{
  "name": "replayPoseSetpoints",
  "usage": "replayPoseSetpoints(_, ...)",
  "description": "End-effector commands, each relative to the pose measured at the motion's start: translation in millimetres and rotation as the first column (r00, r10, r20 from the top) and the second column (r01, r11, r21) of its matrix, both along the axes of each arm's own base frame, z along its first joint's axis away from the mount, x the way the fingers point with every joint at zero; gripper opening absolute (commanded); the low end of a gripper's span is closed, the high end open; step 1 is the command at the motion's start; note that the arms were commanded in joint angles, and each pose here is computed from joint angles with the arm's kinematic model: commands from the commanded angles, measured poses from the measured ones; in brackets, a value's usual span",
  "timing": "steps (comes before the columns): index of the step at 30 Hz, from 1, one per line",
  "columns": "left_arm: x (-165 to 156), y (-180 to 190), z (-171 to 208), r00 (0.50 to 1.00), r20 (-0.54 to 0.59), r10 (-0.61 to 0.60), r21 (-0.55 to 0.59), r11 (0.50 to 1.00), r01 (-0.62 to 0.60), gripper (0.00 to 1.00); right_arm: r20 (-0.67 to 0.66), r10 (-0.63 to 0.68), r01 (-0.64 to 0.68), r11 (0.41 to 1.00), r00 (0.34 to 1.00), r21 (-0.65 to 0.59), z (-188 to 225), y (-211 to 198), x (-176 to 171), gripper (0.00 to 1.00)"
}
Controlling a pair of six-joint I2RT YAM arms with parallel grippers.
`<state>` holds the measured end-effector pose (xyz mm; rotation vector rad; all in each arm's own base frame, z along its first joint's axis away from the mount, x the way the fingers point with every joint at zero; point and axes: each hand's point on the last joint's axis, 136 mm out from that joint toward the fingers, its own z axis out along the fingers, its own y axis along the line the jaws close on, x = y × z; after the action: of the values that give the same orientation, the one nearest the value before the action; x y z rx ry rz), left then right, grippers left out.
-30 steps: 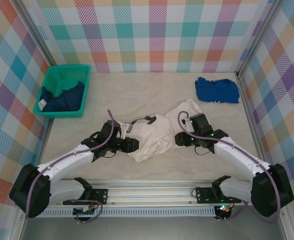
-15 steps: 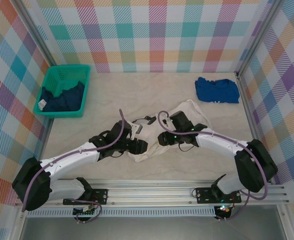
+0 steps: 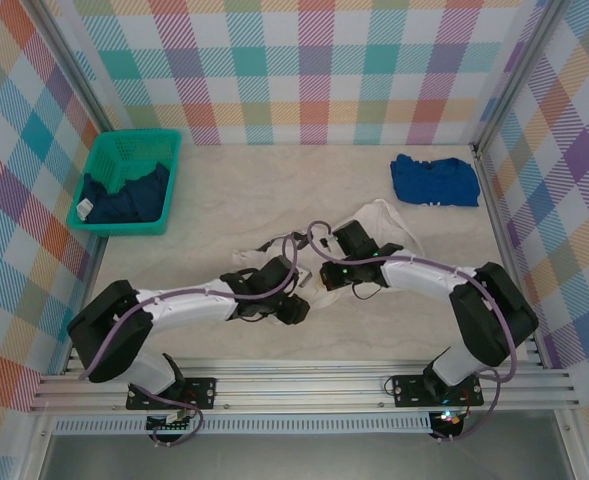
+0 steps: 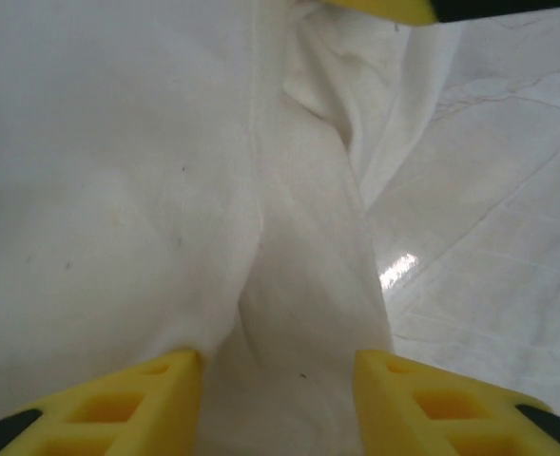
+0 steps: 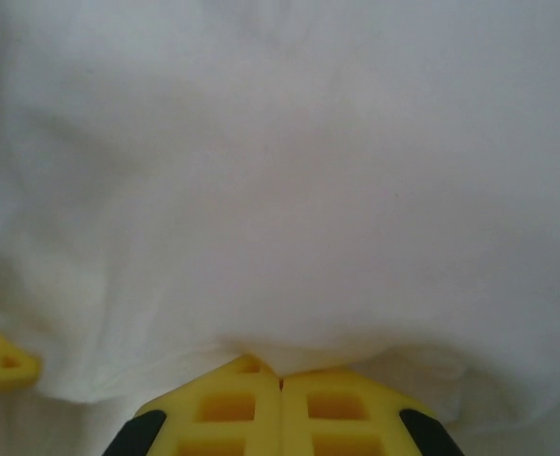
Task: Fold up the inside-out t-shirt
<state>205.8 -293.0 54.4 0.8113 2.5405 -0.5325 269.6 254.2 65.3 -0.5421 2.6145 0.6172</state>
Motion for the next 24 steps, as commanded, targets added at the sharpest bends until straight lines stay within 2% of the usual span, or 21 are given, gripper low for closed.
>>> replayPoseSetpoints(1, 12.5, -11.4, 12.8, 0.997, 0.078, -0.023, -0.005, 1.000, 0.023, 0.32, 0.016, -0.022, 0.022, 0.999, 1.000, 0.028, 18.3, -10.1, -4.3, 0.00)
replayPoseSetpoints(5, 14.3, 0.5, 17.2, 0.994, 0.113, 0.003, 0.008, 1.000, -0.004, 0.02, 0.010, -0.038, 0.037, 0.996, 0.999, 0.079, 34.5, -21.1, -12.1, 0.00)
replayPoseSetpoints(11, 24.6, 37.3, 37.8, 0.979, 0.150, 0.137, -0.041, 0.990, -0.133, 0.00, 0.000, 0.028, -0.028, 0.982, 1.000, 0.188, 63.6, -26.4, -28.6, 0.00)
replayPoseSetpoints(13, 20.6, 35.7, 51.4, 0.980, 0.151, 0.130, -0.100, 0.988, -0.116, 0.00, -0.016, 0.042, -0.037, 0.973, 0.999, 0.228, 69.7, -24.6, -32.4, 0.00)
replayPoseSetpoints(14, 16.2, 29.8, 57.0, 0.984, 0.138, 0.109, -0.136, 0.987, -0.090, 0.01, -0.020, 0.040, -0.034, 0.970, 0.999, 0.239, 71.5, -23.3, -31.9, 0.00)
replayPoseSetpoints(16, 5.1, 8.7, 70.6, 0.992, 0.115, 0.053, -0.230, 0.973, -0.026, 0.16, -0.039, 0.034, -0.023, 0.965, 0.999, 0.261, 70.9, -19.8, -30.8, 0.00)
replayPoseSetpoints(18, -5.1, -9.8, 78.3, 0.991, 0.134, 0.000, -0.258, 0.965, 0.035, 0.27, -0.056, 0.028, -0.012, 0.962, 0.998, 0.271, 68.3, -17.2, -29.2, 0.00)
replayPoseSetpoints(21, -19.7, -35.3, 78.3, 0.980, 0.173, -0.096, -0.234, 0.963, 0.136, 0.35, -0.082, 0.010, 0.012, 0.964, 0.997, 0.267, 63.5, -17.2, -25.3, 0.00)
replayPoseSetpoints(24, -14.5, -48.0, 58.7, 0.977, 0.181, -0.109, -0.155, 0.978, 0.138, 0.38, -0.098, 0.001, 0.026, 0.961, 0.995, 0.274, 61.9, -16.1, -22.5, 0.00)
